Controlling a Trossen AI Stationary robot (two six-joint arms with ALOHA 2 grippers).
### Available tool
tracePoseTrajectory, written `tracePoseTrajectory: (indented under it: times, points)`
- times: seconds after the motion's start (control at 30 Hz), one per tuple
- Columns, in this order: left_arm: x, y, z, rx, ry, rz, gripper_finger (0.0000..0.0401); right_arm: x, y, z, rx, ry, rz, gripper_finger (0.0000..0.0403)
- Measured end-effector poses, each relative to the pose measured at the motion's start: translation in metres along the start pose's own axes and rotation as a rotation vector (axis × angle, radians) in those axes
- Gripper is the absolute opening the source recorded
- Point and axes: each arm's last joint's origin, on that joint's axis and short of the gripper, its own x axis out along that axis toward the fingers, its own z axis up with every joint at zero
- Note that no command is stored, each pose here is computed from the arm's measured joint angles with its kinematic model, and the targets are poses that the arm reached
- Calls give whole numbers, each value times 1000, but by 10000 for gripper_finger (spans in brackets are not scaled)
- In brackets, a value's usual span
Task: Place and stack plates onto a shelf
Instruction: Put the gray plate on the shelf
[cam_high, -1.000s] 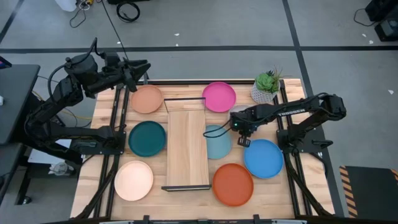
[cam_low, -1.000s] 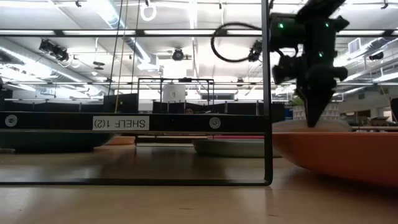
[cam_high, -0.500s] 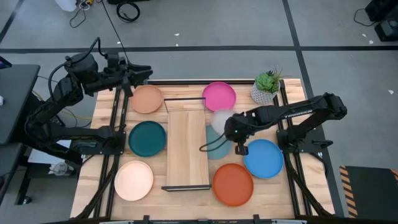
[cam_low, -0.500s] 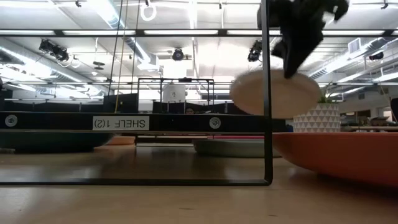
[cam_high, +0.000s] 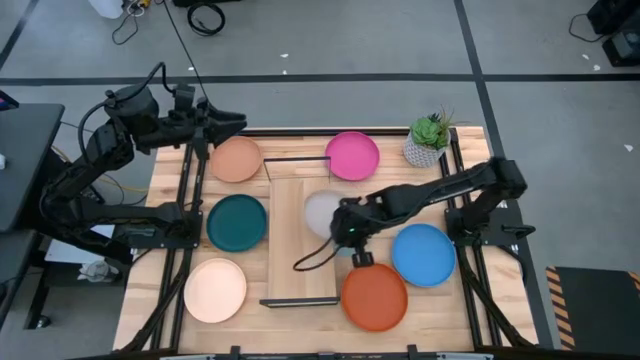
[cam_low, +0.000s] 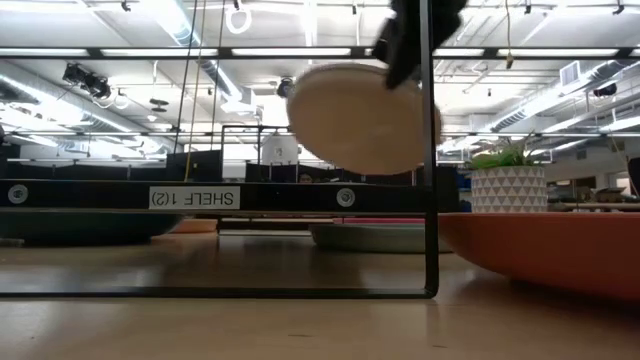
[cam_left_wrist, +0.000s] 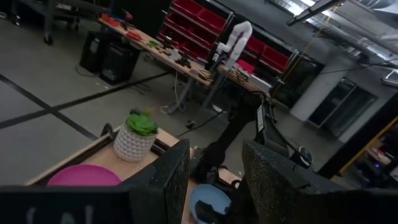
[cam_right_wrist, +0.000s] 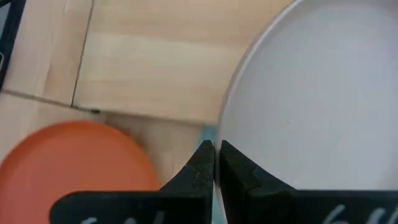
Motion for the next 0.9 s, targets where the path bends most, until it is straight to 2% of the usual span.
tracePoseTrajectory:
  times: [0.23, 0.4, 0.6, 0.9]
  points:
    - [0, 2, -4, -7, 40, 13, 156, 13, -1, 33, -111, -33, 3, 16]
    - [-2, 2, -4, -6, 45, 15, 156, 21, -5, 46, -142, -55, -4, 17]
    - [-13, -2, -2, -1, 22, -6, 156, 32, -11, 52, -133, -72, 32, 17]
    - [-28, -8, 1, 3, -27, -33, 156, 51, -18, 54, -206, -82, 16, 17]
